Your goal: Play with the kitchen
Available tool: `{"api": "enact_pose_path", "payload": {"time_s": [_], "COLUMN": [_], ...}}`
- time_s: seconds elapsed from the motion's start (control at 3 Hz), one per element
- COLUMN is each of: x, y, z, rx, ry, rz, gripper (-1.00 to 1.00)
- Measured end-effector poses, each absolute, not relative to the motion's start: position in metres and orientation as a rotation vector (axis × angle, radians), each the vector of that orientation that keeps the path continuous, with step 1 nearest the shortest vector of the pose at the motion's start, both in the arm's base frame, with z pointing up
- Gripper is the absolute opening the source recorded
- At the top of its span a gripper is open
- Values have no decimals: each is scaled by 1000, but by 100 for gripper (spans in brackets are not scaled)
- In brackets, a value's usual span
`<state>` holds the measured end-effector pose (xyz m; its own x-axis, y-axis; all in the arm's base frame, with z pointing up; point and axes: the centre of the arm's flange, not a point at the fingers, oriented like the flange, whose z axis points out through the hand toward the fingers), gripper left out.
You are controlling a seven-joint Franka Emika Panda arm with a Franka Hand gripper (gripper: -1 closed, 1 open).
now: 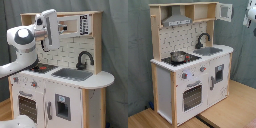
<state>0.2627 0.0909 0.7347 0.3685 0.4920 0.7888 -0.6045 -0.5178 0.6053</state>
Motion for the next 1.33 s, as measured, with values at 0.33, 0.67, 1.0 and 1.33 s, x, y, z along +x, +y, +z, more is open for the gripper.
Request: {"api": "enact_pose_path", "payload": {"time_s": [0.33,0.67,1.0,1.33], "x": [291,311,331,348], "y": [110,135,148,168], "z": [722,724,730,734], "rx": [1660,1673,1695,1712], "ry": [-10,60,102,158], "rz": [1379,1397,1408,1428], "gripper": [-100,-100,-100,-100]}}
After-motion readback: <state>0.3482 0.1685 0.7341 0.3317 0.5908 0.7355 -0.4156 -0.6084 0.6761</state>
